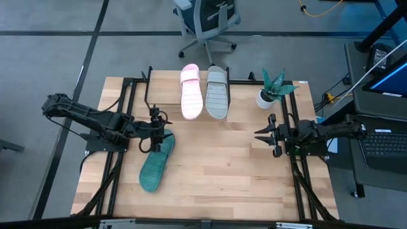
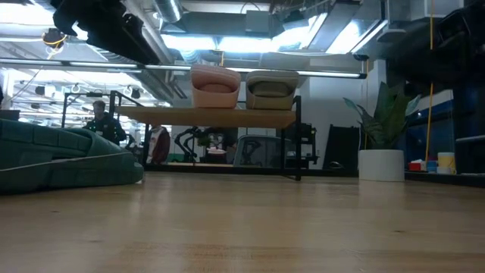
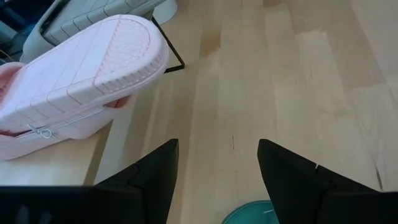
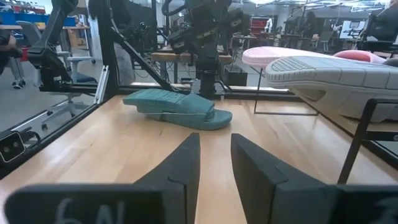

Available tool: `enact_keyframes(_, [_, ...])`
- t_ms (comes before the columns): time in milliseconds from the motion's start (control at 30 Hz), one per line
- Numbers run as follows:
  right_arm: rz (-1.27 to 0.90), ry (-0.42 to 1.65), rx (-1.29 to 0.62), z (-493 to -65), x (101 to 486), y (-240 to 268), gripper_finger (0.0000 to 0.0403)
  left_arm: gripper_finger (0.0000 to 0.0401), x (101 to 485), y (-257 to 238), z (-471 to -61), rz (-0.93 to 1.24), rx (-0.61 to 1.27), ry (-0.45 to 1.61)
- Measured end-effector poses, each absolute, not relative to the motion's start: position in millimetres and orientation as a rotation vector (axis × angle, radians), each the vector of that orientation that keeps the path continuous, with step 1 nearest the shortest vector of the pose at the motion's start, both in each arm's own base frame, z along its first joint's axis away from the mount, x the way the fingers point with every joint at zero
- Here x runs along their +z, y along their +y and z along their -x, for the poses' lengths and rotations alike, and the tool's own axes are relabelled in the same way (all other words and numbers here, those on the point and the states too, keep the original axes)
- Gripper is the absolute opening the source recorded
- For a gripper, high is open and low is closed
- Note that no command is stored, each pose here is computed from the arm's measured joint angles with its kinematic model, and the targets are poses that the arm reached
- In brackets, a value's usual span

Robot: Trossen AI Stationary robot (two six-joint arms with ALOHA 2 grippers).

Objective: Pick and place slippers onto the shelf
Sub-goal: Put the pair of green slippers on the shelf

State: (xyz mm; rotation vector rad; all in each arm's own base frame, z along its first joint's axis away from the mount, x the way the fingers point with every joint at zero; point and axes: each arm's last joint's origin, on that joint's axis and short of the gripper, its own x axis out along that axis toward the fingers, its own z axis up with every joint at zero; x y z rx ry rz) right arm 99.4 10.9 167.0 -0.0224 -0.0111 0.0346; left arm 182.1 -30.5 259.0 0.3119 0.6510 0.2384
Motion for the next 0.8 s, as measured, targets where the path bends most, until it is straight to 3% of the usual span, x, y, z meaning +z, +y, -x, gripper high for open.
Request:
enact_keyframes(200, [0.022, -0.011, 0.034, -99, 167, 11, 0.0092, 0.0213, 259, -32, -180, -0.300, 0.173, 0.686])
enact_keyframes(500, [-0.026, -0.008, 0.035, -99, 167, 11, 0.0092, 0.0213, 295, -57, -162, -0.317, 0.072, 0.749])
enact_keyframes(800, [-0.036, -0.008, 0.035, -99, 167, 11, 0.0092, 0.0213, 274, -99, -162, -0.316, 0.073, 0.846])
